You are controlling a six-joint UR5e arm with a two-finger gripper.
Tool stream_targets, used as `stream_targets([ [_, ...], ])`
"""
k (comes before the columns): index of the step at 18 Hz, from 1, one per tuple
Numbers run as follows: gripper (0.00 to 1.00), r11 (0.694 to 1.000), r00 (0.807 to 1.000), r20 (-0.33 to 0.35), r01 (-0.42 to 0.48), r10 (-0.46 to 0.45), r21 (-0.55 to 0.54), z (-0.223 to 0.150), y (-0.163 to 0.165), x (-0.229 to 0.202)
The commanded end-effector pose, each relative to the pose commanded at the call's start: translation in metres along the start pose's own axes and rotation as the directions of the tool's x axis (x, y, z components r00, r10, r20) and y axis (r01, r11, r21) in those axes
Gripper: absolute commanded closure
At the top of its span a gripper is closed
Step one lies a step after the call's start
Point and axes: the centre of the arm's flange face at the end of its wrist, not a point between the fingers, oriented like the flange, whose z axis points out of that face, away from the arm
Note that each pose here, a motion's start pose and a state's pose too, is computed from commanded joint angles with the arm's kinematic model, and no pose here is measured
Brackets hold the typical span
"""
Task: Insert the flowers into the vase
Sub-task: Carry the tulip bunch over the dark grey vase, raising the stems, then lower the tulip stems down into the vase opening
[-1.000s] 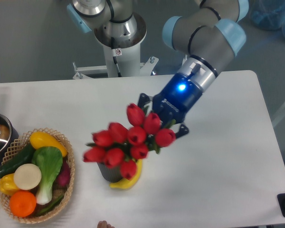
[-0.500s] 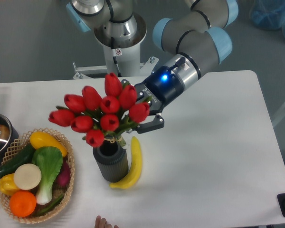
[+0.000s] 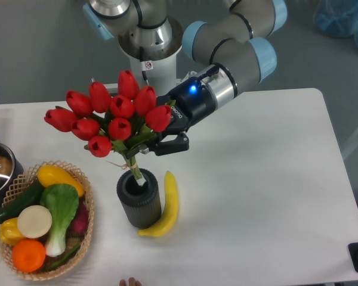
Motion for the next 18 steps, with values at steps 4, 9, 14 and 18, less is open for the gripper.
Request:
stream_targets([
  [4, 0.6, 1.0, 1.0, -0.003, 0.002, -0.002, -0.001, 0.002, 0.006, 0.001],
  [9, 0.6, 1.0, 1.0, -0.002, 0.014, -0.014, -0.002, 0.001, 0.022, 0.006],
  [14, 0.6, 0.999, 0.999, 0.001, 0.041, -0.041, -0.003, -0.001, 0.042, 0.01],
  [18, 0.6, 0.998, 0.998, 0.002, 0.057, -0.057, -0.003, -0.001, 0.061, 0.013],
])
